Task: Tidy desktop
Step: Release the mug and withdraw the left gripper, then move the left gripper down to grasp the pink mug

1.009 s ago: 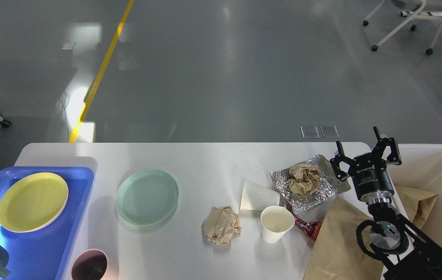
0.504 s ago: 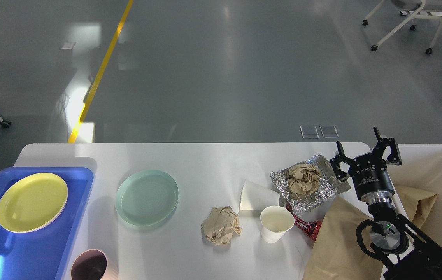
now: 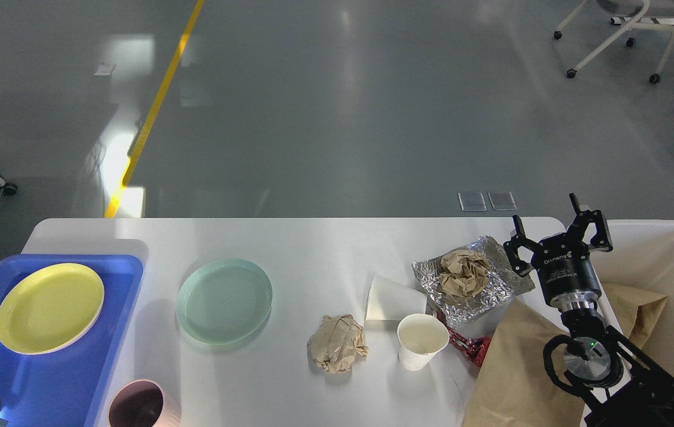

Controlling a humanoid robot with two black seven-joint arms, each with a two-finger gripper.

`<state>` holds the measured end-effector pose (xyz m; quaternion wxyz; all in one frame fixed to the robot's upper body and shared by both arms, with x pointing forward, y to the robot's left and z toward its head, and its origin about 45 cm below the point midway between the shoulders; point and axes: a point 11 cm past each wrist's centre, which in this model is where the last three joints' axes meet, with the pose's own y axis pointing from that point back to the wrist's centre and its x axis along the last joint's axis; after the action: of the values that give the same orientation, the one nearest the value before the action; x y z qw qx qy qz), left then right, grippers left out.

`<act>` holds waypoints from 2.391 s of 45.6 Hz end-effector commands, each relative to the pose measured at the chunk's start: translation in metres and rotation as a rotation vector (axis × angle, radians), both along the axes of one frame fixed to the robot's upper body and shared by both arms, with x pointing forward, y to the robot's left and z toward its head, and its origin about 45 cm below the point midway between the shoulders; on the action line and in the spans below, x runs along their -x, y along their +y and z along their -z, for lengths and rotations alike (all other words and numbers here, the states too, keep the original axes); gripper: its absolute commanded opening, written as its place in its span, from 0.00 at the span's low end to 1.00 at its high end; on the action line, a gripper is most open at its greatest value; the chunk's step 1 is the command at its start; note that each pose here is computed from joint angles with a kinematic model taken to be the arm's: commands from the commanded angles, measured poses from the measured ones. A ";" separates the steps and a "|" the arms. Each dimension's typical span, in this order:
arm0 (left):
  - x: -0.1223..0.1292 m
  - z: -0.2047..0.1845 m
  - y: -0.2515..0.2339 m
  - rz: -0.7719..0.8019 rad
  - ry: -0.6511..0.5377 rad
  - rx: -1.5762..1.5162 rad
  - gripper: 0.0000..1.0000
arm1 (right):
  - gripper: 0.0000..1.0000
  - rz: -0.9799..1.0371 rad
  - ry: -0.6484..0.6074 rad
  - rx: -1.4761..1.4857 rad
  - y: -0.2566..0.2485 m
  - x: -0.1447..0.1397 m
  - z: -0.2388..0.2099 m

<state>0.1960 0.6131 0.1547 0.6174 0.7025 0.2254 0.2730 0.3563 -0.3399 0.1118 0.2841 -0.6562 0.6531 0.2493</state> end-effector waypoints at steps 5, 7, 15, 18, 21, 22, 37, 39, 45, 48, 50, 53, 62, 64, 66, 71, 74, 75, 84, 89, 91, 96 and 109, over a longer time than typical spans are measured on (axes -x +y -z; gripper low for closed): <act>-0.002 0.003 0.007 0.012 -0.072 -0.060 0.85 | 1.00 0.000 0.000 0.000 0.000 0.000 0.000; -0.001 0.003 0.007 0.011 -0.070 -0.060 0.94 | 1.00 0.000 0.000 0.000 0.000 0.000 0.000; 0.003 0.002 0.007 0.005 -0.062 -0.050 0.96 | 1.00 0.001 -0.001 0.000 0.000 0.000 0.000; 0.003 0.003 0.004 0.006 -0.061 -0.041 0.96 | 1.00 0.001 -0.001 0.000 0.000 0.000 0.000; 0.006 0.006 -0.002 0.009 -0.052 -0.015 0.96 | 1.00 0.000 0.000 0.000 0.000 0.000 0.000; 0.009 0.005 -0.002 0.005 -0.049 -0.011 0.96 | 1.00 0.000 0.002 0.000 0.000 0.001 0.001; 0.003 -0.029 -0.004 -0.038 -0.039 0.059 0.96 | 1.00 0.000 0.000 0.000 0.000 0.000 0.000; -0.003 -0.035 -0.007 -0.033 -0.036 0.078 0.96 | 1.00 0.000 0.000 0.000 0.000 0.000 0.000; -0.021 -0.052 -0.015 -0.003 -0.044 0.092 0.96 | 1.00 0.000 0.000 0.000 0.000 0.000 0.000; -0.028 -0.059 -0.017 0.007 -0.043 0.079 0.96 | 1.00 0.000 0.000 0.000 0.000 0.000 0.000; -0.035 -0.066 -0.018 0.013 -0.047 0.069 0.96 | 1.00 0.000 0.000 0.000 0.000 0.000 0.000; -0.049 -0.071 -0.026 0.033 -0.048 0.064 0.96 | 1.00 0.001 -0.001 0.000 0.000 0.000 0.000; -0.079 -0.104 -0.046 0.078 -0.063 0.044 0.96 | 1.00 0.000 0.000 0.000 0.000 0.000 0.000; -0.088 -0.110 -0.053 0.095 -0.067 0.042 0.96 | 1.00 -0.001 -0.001 -0.001 0.000 0.000 0.000; -0.094 -0.117 -0.062 0.111 -0.066 0.044 0.96 | 1.00 -0.001 -0.001 -0.001 0.000 0.000 0.000; -0.114 -0.137 -0.094 0.168 -0.072 0.056 0.96 | 1.00 -0.001 -0.001 -0.001 0.000 0.000 0.000; -0.126 -0.153 -0.116 0.200 -0.085 0.068 0.96 | 1.00 -0.001 -0.001 -0.001 0.000 0.000 0.000; -0.128 -0.157 -0.123 0.205 -0.087 0.074 0.96 | 1.00 -0.001 -0.001 -0.001 0.000 0.000 0.000; -0.148 -0.205 -0.204 0.290 -0.139 0.138 0.96 | 1.00 0.000 0.000 0.000 0.000 0.000 0.000; -0.149 -0.231 -0.249 0.338 -0.161 0.150 0.96 | 1.00 0.000 0.000 0.000 0.000 0.000 0.000; -0.146 -0.240 -0.264 0.355 -0.165 0.155 0.96 | 1.00 0.000 0.000 0.000 0.000 0.000 0.000; -0.138 -0.260 -0.298 0.391 -0.181 0.168 0.96 | 1.00 0.000 0.000 0.000 0.000 0.000 0.000; -0.098 -0.308 -0.352 0.465 -0.230 0.164 0.96 | 1.00 0.000 0.000 0.000 0.000 0.000 0.000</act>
<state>0.3121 0.2770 0.4516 0.7390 0.6460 0.0168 0.1904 0.3563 -0.3399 0.1117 0.2839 -0.6562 0.6531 0.2494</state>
